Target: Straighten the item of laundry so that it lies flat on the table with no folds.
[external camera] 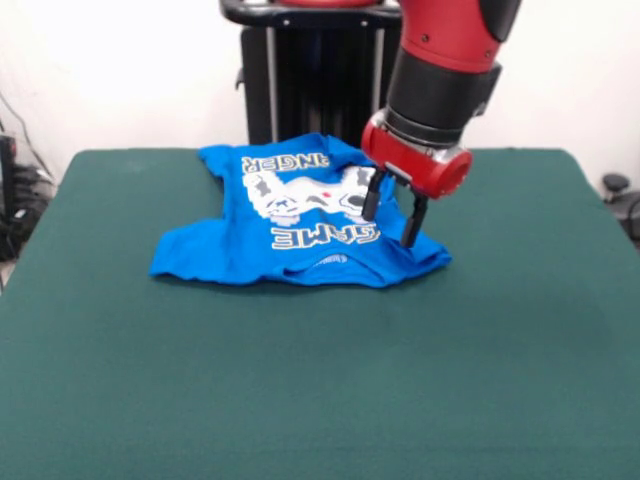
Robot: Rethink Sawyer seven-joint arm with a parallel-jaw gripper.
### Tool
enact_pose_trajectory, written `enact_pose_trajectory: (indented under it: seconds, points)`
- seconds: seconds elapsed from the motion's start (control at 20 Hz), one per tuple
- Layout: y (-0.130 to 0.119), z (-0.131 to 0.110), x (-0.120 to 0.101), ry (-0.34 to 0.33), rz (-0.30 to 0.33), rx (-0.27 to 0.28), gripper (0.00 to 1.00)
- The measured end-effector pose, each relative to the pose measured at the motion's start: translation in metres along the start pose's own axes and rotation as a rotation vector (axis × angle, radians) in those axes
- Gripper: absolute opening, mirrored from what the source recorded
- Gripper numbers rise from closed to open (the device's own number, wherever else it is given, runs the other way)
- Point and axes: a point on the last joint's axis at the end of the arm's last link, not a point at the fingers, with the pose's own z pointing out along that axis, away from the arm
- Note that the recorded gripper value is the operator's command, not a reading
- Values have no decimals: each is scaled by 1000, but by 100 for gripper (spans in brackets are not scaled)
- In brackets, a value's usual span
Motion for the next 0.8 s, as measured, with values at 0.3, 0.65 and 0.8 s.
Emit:
enact_pose_trajectory:
  seconds: [0.3,0.65,0.8]
  points:
    - [-4,12,9,19,6,10,100]
    - [-20,21,31,61,26,37,100]
    - [-26,24,38,72,28,47,100]
